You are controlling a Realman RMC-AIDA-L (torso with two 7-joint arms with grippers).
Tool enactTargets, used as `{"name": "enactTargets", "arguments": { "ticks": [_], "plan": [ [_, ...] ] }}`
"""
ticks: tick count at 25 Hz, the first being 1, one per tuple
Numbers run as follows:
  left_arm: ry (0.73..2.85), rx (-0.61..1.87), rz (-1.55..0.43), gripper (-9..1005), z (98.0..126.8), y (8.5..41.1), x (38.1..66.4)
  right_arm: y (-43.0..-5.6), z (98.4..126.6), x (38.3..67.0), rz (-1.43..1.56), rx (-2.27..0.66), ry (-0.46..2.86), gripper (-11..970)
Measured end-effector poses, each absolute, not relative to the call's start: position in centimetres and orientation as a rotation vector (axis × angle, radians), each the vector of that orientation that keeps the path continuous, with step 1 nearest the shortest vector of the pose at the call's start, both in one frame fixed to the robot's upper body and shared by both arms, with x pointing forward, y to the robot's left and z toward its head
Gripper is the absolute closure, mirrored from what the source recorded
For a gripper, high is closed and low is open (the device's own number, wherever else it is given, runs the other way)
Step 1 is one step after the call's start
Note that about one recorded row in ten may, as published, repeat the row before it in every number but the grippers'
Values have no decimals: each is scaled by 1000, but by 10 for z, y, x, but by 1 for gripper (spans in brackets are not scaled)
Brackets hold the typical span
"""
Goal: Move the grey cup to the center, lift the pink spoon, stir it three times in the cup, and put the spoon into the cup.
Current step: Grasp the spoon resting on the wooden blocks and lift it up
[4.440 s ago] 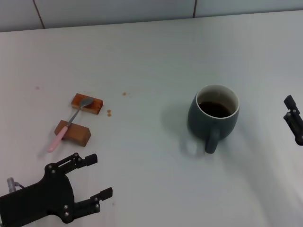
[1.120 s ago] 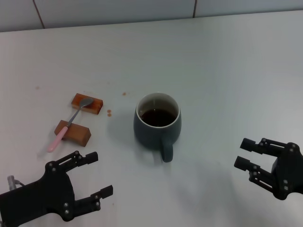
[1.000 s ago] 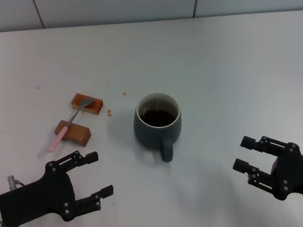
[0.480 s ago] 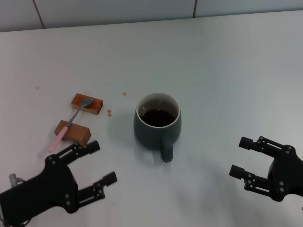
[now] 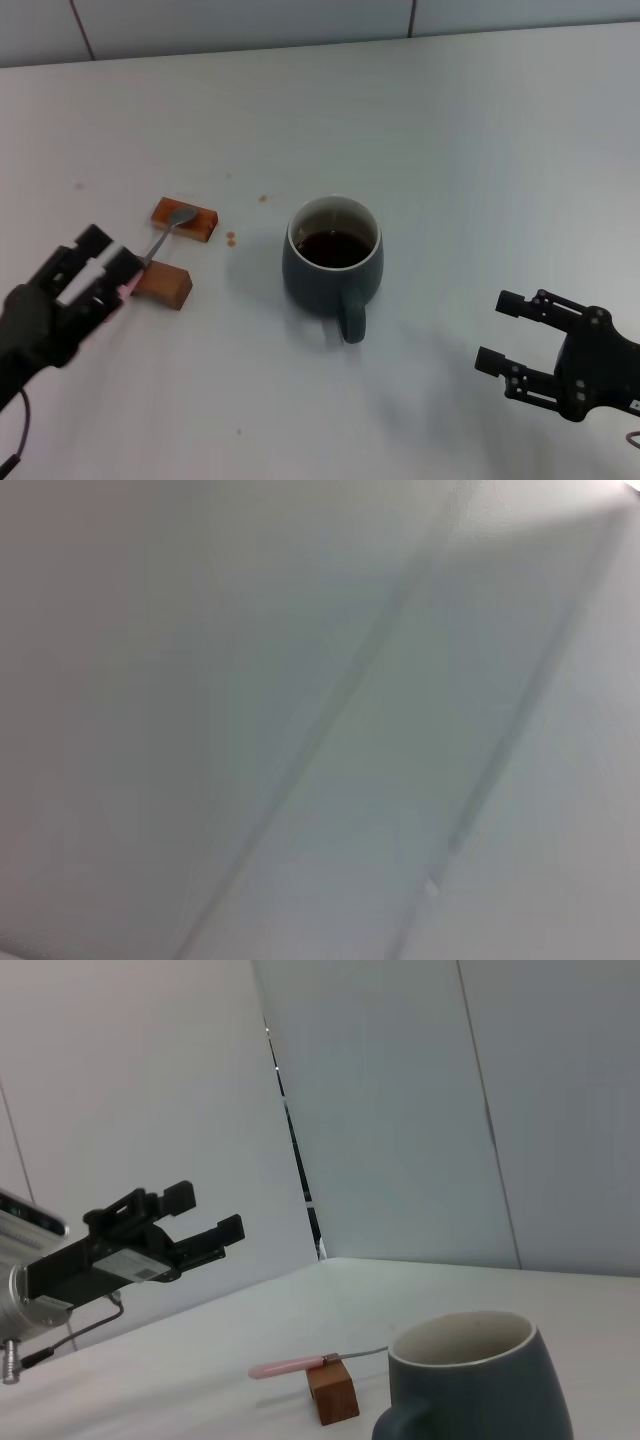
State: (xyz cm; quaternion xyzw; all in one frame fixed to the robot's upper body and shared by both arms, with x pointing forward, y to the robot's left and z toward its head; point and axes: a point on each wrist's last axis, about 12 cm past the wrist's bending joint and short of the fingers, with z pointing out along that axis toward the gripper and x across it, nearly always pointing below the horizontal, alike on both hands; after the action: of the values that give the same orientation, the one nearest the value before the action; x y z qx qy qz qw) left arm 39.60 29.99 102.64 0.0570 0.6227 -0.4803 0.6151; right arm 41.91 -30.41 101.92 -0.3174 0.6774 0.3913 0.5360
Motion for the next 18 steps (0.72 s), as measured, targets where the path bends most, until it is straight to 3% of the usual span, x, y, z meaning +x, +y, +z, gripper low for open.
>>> {"name": "enactTargets", "arguments": {
  "ticks": [4, 18],
  "plan": [
    [1428, -76, -1117, 197, 1021, 305, 385, -304, 1019, 419, 934, -752, 1617, 212],
    [1552, -365, -1120, 196, 999, 309, 371, -305, 1019, 418, 947, -769, 1625, 212]
  ]
}}
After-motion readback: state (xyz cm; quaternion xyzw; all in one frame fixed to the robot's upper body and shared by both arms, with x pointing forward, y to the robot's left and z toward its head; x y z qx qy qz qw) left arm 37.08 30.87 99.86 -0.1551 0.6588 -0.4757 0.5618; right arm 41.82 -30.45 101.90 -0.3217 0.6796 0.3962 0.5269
